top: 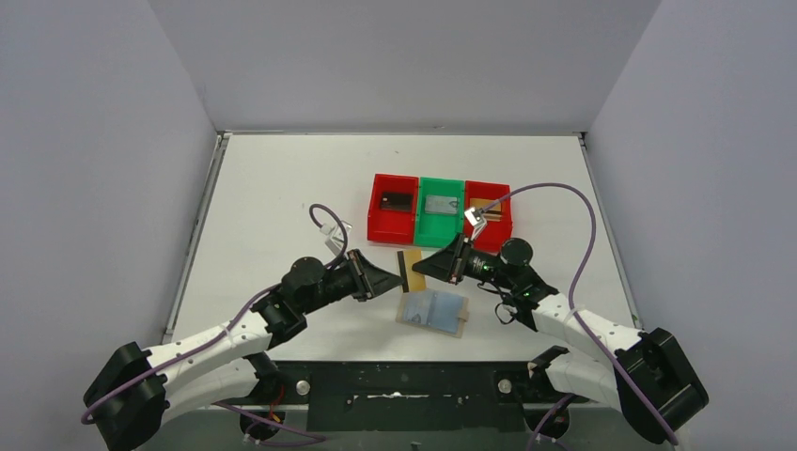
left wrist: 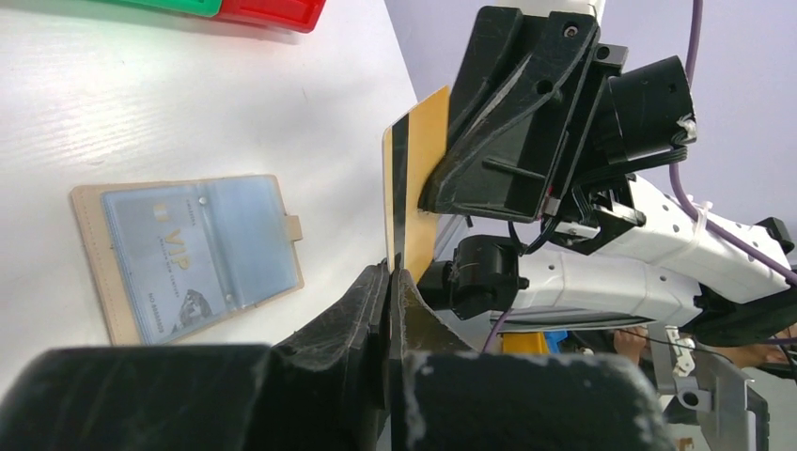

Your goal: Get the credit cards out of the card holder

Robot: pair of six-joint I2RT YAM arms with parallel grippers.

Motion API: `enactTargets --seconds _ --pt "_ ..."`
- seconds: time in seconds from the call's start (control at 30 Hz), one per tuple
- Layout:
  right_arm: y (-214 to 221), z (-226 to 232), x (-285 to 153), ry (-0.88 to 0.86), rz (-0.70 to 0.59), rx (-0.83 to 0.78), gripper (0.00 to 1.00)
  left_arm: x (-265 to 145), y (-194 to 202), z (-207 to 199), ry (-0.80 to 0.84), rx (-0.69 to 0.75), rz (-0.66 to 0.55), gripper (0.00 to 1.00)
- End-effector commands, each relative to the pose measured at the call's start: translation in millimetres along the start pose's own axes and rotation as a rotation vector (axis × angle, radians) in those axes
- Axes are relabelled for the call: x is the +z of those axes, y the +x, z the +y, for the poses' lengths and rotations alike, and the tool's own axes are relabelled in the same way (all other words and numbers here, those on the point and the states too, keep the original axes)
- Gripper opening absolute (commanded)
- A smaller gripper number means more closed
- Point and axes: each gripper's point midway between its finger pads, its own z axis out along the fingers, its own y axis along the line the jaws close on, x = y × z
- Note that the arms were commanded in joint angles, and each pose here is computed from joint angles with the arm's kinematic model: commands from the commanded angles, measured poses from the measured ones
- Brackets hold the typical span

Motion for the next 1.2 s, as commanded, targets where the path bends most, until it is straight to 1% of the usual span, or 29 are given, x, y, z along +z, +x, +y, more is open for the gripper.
enactTargets --seconds 0.0,0.07,0.17,0.27,0.33,0.43,0.57,0.63,0.7,0.73,0.8,0.87,0.93,0.97,1.07,1.17 --pt "-10 29 -4 -0.106 -0.028 -0.077 0.05 -1 -12 -9 0.037 0.011 -0.047 0.02" --pt "-10 28 -5 -0.101 -0.027 -0.08 0.0 -2 -13 -10 0.035 0.01 -0.05 0.14" --pt "-12 24 -5 -0.076 -0.037 -0.094 0.0 -2 -15 -7 0.01 0.022 -0.055 0.38" --pt "-19 11 -7 0.013 -0.057 -0.116 0.0 -4 -19 -4 -0.032 0.042 -0.062 0.52" --pt "-28 1 -10 0.1 -0.083 -0.158 0.0 -6 -21 0 -0.062 0.051 -0.072 0.56" --pt "-52 -14 -21 0.279 -0.139 -0.271 0.0 -12 -26 3 -0.093 0.057 -0.096 0.61" --pt "-93 -33 -52 0.552 -0.22 -0.536 0.0 -18 -30 9 -0.136 0.07 -0.115 0.66" --pt "-111 -38 -68 0.659 -0.23 -0.698 0.0 -20 -32 11 -0.156 0.076 -0.124 0.69" --pt "-129 -39 -83 0.751 -0.245 -0.845 0.0 -23 -34 13 -0.172 0.084 -0.135 0.77" --pt "-136 -38 -88 0.784 -0.232 -0.925 0.0 -25 -36 14 -0.182 0.088 -0.143 0.81" --pt "-146 -41 -97 0.85 -0.174 -1.077 0.0 -28 -40 15 -0.202 0.098 -0.16 0.85" --pt "-158 -49 -106 0.945 -0.136 -1.169 0.0 -32 -44 16 -0.221 0.109 -0.178 0.87" --pt "-170 -61 -119 1.078 -0.088 -1.22 0.0 -37 -48 18 -0.24 0.112 -0.198 0.88" --pt "-172 -69 -122 1.115 -0.036 -1.246 0.0 -40 -50 19 -0.249 0.114 -0.21 0.88" --pt "-177 -90 -123 1.16 0.147 -1.297 0.0 -49 -53 23 -0.275 0.119 -0.238 0.89" --pt "-187 -105 -122 1.137 0.263 -1.311 0.0 -56 -57 27 -0.292 0.12 -0.271 0.89"
